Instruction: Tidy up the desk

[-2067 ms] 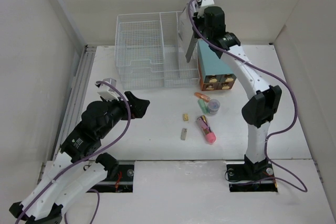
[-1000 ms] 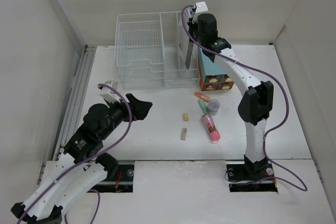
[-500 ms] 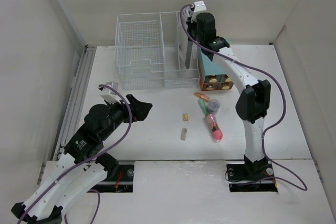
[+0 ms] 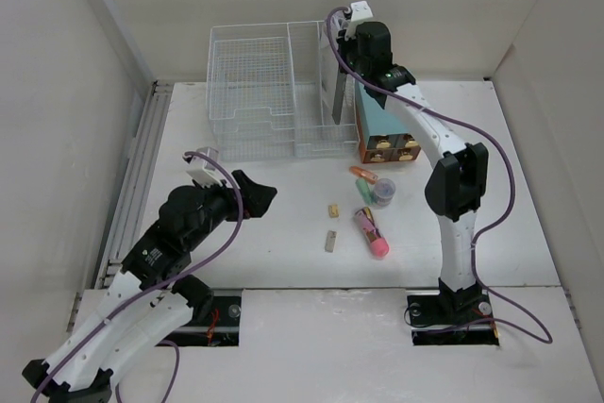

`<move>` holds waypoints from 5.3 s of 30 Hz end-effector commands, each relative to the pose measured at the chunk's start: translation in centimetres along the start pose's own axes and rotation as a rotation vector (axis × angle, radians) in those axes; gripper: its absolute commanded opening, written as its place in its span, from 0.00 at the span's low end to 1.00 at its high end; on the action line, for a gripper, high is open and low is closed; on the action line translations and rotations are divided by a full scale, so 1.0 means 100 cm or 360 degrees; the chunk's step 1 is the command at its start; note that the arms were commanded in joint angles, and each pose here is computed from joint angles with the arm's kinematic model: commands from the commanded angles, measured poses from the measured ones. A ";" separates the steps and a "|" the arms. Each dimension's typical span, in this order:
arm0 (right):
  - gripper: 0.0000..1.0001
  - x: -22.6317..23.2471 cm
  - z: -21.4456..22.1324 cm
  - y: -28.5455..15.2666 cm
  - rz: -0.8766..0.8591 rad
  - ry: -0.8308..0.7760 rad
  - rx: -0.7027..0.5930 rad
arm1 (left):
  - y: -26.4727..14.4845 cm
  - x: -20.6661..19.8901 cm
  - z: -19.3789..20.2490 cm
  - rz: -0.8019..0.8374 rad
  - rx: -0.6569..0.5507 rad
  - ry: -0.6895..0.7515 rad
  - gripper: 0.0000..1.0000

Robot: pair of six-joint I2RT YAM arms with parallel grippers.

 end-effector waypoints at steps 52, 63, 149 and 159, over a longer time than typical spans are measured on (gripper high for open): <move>0.74 -0.022 -0.009 -0.161 0.0012 -0.0319 -0.0178 | 0.024 -0.016 0.003 0.0266 0.0007 -0.0046 0.86; 0.55 -0.065 0.052 -0.276 -0.0190 -0.0200 -0.0058 | 0.102 -0.042 0.048 0.0179 0.0241 0.0131 0.00; 0.34 -0.065 0.166 -0.239 -0.0239 0.0601 0.0364 | 0.213 -0.154 0.225 -0.0173 0.0599 0.0106 0.84; 0.34 -0.063 0.178 -0.249 -0.0221 0.0650 0.0501 | 0.152 -0.160 0.191 -0.0105 0.0521 0.0061 0.84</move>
Point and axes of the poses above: each gripper's point midway between its finger pads, its own y axis out along the fingers, its own x axis along the line the jaws close on, z = x × y, the point moved 10 cm from there along -y, back along the fingers, and after that the axes turned 4 degrees about y, right-handed, at the moved point
